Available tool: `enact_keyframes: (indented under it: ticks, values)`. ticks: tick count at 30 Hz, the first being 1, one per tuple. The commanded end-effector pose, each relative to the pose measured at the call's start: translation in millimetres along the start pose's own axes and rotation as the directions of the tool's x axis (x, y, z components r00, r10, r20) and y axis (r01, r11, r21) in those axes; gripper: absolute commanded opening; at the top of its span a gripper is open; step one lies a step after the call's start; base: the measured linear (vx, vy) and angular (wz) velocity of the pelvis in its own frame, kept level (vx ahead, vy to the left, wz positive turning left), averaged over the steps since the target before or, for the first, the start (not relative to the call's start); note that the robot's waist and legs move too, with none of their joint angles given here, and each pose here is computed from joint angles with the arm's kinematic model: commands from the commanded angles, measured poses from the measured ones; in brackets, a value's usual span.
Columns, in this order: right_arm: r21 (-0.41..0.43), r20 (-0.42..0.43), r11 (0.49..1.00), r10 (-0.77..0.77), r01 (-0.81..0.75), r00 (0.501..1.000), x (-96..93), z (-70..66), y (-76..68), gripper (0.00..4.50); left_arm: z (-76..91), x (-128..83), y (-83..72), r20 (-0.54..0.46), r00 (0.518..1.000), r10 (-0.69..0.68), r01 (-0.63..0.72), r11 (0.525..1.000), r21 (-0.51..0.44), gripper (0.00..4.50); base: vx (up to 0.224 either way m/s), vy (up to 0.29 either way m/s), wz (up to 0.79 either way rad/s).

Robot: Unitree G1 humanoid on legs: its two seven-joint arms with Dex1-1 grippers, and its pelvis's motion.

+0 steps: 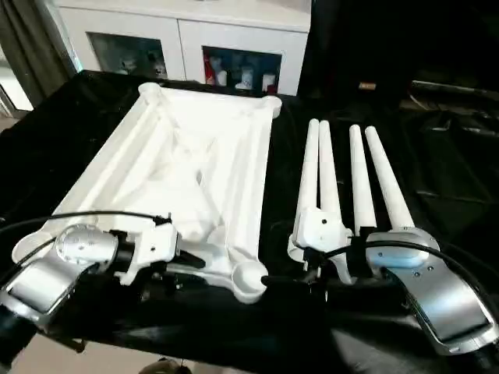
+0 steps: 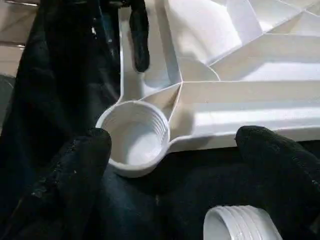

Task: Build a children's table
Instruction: Move table base

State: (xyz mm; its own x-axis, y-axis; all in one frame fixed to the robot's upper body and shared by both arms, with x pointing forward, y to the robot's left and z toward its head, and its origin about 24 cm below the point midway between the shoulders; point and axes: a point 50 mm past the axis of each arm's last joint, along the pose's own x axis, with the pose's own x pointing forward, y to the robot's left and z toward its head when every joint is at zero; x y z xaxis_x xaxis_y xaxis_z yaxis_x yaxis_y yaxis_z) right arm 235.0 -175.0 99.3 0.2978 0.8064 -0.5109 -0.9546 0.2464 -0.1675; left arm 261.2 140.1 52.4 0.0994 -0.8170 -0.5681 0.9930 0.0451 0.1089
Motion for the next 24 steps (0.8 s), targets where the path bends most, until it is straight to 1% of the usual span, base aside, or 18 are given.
enact_keyframes:
  ticks: [1,2,3,5,8,11,14,15,16,18,19,20,22,24]
  values:
    - [0.001,-0.026,1.0,0.002,-0.002,1.0,0.4,-10.4,-2.7,4.5,-1.0,-4,4.7,-0.013,1.0,0.019,-0.019,1.0,0.004,0.95,0.0,0.0,0.0]
    - [0.009,-0.031,1.0,-0.002,0.002,1.0,0.3,-19.0,-4.7,4.5,-1.1,-3,4.3,-0.013,1.0,0.016,-0.016,1.0,0.005,0.82,0.0,0.0,0.0]
    - [0.01,-0.032,1.0,-0.002,0.002,0.999,0.2,-20.2,-4.9,4.5,-1.1,-3,4.2,-0.013,1.0,0.015,-0.015,1.0,0.005,0.7,0.0,0.0,0.0]
    - [0.014,-0.036,1.0,-0.003,0.004,0.999,0.3,-24.9,-5.3,4.5,-1.3,-3,4.1,-0.014,1.0,0.015,-0.015,1.0,0.006,0.61,0.0,0.0,0.0]
    - [0.019,-0.044,1.0,-0.008,0.008,0.999,1.5,-34.2,-5.4,4.5,-3.6,-4,4.7,-0.033,0.999,0.029,-0.029,0.999,0.023,0.32,0.0,0.0,0.0]
    - [0.017,-0.043,1.0,-0.009,0.01,0.999,2.2,-35.6,-5.6,4.5,-2.9,-5,7.6,-0.031,0.997,0.066,-0.065,0.997,0.046,0.14,0.0,0.0,0.0]
    - [0.001,-0.031,1.0,-0.013,0.013,0.999,4.4,-37.8,-7.6,4.5,1.2,-13,21.5,-0.036,0.983,0.182,-0.176,0.977,0.123,0.01,0.0,0.0,0.0]
    - [0.001,-0.031,1.0,-0.013,0.013,0.999,4.4,-37.8,-7.6,4.5,1.2,-13,21.5,-0.036,0.983,0.182,-0.176,0.977,0.123,0.01,0.0,0.0,0.0]
    - [-0.002,-0.027,1.0,-0.012,0.012,1.0,6.3,-37.7,-7.5,4.5,3.6,-16,25.3,-0.037,0.978,0.204,-0.196,0.968,0.155,0.01,0.0,0.0,0.0]
    - [-0.004,-0.025,1.0,-0.011,0.011,1.0,7.0,-37.6,-7.5,4.5,4.2,-17,26.1,-0.037,0.977,0.208,-0.2,0.966,0.164,0.01,0.0,0.0,0.0]
    - [-0.011,-0.018,1.0,-0.011,0.011,1.0,9.4,-37.3,-7.6,4.5,6.9,-20,28.6,-0.032,0.974,0.226,-0.215,0.956,0.199,0.01,0.0,0.0,0.0]
    - [-0.012,-0.017,1.0,-0.011,0.011,1.0,10.1,-37.2,-7.5,4.5,7.7,-21,29.3,-0.03,0.973,0.229,-0.218,0.954,0.207,0.01,0.0,0.0,0.0]
    - [-0.015,-0.015,1.0,-0.011,0.01,1.0,11.1,-36.6,-7.2,4.5,8.5,-22,29.8,-0.022,0.972,0.232,-0.222,0.951,0.216,0.01,0.0,0.0,0.0]
    - [-0.024,-0.007,1.0,-0.009,0.008,1.0,13.3,-32.4,-5.6,4.5,7.7,-24,29.1,-0.008,0.976,0.219,-0.213,0.955,0.209,0.01,0.0,0.0,0.0]
